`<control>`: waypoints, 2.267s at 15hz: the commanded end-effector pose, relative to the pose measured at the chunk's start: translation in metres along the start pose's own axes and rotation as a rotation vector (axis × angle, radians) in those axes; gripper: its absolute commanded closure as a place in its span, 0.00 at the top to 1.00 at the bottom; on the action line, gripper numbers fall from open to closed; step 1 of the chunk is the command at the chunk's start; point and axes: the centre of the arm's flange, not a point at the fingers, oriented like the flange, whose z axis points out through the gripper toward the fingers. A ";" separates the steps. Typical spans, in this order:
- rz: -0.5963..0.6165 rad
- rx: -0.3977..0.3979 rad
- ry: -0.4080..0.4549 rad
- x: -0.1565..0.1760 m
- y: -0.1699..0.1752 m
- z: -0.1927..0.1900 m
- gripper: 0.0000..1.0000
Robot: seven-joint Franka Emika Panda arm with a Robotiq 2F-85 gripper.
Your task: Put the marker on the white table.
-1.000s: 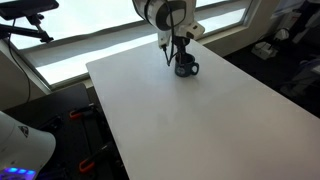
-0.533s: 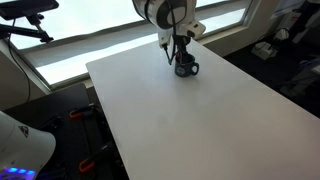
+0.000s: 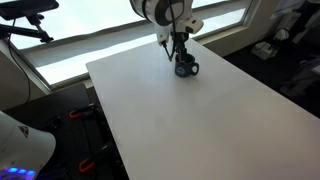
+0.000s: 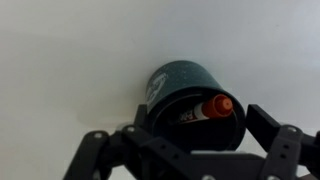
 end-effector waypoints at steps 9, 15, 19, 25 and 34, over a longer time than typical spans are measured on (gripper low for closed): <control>-0.026 0.025 0.042 -0.009 -0.008 -0.004 0.56; -0.030 0.025 0.044 -0.009 -0.007 -0.004 0.23; -0.031 0.026 0.048 -0.009 -0.005 -0.004 0.04; -0.051 0.029 0.049 -0.012 -0.006 -0.015 0.06; -0.164 0.002 0.045 -0.026 -0.014 -0.049 0.06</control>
